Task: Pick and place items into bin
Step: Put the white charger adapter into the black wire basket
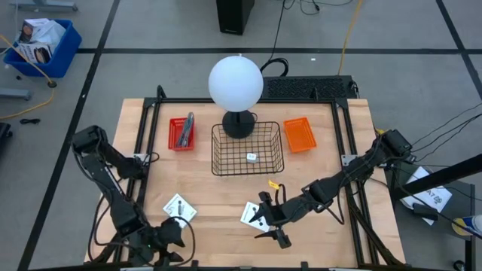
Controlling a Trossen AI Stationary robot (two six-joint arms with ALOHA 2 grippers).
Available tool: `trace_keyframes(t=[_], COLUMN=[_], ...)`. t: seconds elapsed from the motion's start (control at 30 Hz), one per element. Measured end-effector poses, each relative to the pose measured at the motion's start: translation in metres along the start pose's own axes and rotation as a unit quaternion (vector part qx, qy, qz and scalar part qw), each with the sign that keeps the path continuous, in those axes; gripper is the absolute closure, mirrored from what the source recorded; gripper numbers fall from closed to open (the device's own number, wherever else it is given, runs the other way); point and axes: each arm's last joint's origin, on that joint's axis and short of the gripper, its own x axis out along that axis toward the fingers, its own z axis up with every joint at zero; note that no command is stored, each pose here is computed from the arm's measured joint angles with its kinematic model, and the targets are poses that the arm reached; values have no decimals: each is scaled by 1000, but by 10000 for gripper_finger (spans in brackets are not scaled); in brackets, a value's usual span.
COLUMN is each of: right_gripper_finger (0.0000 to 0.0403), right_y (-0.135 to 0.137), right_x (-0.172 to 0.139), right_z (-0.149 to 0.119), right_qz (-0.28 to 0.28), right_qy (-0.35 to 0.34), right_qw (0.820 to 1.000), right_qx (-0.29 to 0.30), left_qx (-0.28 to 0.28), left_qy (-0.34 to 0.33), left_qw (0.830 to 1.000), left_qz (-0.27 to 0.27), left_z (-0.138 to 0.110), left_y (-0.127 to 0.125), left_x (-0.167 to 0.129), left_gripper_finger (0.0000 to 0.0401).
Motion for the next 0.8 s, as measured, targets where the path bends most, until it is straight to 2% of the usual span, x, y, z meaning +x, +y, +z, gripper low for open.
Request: trace_keyframes(t=[0.2,0.5,0.67,0.8], right_gripper_finger=[172,176,177,179], right_y=[6,4,3,4], right_x=[22,47,45,44], right_z=[-9,-25,-23,-23], right_qz=[14,15,15,16], right_qy=[-28,-46,-48,-48], right_qw=[999,998,998,998], right_qx=[-16,-26,-24,-25], left_qx=[40,14,-39,-26], left_qy=[-15,-14,-9,-12], left_qw=[999,1000,999,999], left_qz=[-4,-23,-26,-19], left_z=[-3,-5,-2,-4], left_y=[-3,-7,-7,-6], left_x=[-5,-10,-9,-10], left_gripper_finger=[146,146,146,146])
